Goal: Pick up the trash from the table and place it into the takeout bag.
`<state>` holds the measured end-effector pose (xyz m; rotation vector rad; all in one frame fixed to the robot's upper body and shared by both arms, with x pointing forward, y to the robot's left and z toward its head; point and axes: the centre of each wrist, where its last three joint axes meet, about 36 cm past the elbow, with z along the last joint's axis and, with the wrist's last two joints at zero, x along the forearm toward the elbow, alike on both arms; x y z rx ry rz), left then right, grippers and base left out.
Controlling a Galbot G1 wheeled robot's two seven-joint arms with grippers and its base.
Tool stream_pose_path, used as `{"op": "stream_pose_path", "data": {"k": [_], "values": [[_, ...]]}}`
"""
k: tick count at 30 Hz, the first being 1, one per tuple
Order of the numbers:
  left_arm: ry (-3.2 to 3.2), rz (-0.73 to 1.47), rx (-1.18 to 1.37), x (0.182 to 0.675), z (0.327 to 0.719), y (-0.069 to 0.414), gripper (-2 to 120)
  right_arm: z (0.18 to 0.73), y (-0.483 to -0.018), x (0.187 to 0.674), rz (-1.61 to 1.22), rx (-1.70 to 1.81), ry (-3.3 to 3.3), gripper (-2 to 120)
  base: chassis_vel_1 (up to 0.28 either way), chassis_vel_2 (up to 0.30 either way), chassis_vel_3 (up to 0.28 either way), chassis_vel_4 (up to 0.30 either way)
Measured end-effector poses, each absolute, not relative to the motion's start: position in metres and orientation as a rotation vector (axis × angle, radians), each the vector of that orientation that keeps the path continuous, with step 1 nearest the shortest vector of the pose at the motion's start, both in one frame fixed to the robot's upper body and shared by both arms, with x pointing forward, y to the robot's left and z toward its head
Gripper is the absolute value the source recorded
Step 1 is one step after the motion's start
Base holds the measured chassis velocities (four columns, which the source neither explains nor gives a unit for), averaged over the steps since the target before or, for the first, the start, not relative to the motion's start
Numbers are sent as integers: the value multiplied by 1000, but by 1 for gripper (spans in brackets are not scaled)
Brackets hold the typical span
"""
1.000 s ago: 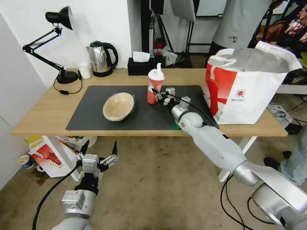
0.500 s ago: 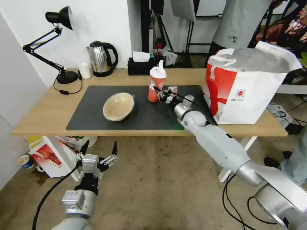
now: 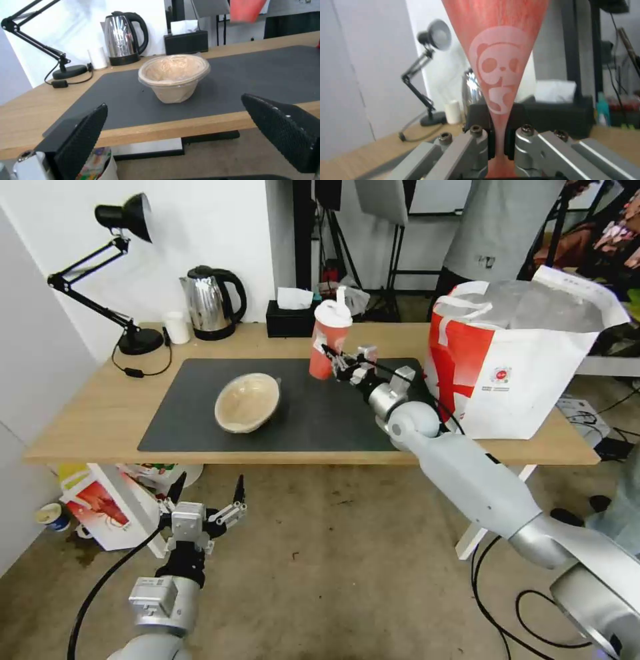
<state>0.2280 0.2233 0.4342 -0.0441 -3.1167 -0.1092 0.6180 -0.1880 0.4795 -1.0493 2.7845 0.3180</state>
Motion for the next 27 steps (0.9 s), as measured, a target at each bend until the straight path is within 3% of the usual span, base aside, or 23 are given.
{"op": "stream_pose_path", "data": {"k": [27], "values": [[-3117, -109, -44, 228, 434, 223, 100, 630, -265, 587, 170, -1141, 2518, 2, 0, 0, 0, 0]]}}
